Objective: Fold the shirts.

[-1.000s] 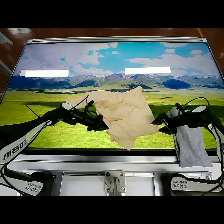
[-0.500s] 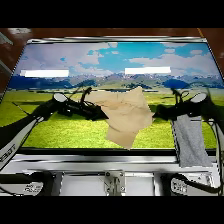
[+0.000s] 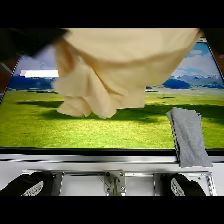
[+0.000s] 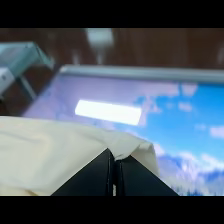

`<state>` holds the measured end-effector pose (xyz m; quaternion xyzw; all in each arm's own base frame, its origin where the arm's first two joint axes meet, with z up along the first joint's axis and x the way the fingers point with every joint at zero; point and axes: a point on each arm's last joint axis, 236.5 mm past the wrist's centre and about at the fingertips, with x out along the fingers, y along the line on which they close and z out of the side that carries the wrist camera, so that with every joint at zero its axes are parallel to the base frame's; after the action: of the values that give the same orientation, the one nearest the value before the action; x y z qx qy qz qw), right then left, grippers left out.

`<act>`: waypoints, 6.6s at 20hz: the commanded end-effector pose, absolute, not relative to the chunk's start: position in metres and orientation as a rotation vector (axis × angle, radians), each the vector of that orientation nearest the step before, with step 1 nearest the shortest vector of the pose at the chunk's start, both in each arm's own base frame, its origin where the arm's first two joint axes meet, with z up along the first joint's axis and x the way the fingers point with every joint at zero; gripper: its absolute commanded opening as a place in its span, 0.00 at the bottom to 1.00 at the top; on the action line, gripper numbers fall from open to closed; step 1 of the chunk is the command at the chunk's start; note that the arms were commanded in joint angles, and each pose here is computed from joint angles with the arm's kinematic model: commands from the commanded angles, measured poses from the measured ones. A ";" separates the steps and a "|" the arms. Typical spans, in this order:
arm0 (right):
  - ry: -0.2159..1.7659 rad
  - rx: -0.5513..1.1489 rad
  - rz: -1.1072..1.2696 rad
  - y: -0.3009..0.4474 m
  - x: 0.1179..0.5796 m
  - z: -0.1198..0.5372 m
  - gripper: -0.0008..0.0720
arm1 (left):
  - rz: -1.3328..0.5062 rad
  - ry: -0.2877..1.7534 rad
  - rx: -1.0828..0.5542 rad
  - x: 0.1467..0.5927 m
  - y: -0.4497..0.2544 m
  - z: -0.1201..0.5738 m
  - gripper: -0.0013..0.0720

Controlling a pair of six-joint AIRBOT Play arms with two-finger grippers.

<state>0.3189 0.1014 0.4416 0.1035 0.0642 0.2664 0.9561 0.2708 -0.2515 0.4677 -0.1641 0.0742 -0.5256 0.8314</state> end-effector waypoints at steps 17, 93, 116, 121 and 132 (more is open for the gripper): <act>0.859 0.274 0.407 0.079 0.287 0.299 0.09 | -0.687 0.795 -0.177 0.266 -0.181 0.294 0.07; 1.700 0.580 0.289 0.190 0.315 -0.122 0.90 | -0.684 1.416 -0.580 0.272 -0.170 -0.010 0.07; 0.212 0.066 0.302 0.091 0.323 0.464 0.09 | -0.428 -0.358 -0.321 0.244 -0.075 0.558 0.06; 0.119 0.161 0.331 0.084 0.250 0.506 0.09 | -0.412 -0.515 -0.256 0.173 -0.077 0.593 0.06; 0.753 0.113 0.335 0.097 0.248 0.366 0.09 | -0.272 0.165 -0.098 0.218 -0.066 0.419 0.07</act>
<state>0.2486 0.0955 0.4163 0.0663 0.2532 0.1710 0.9499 0.2076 -0.0734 0.4776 -0.0591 -0.0240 -0.1533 0.9861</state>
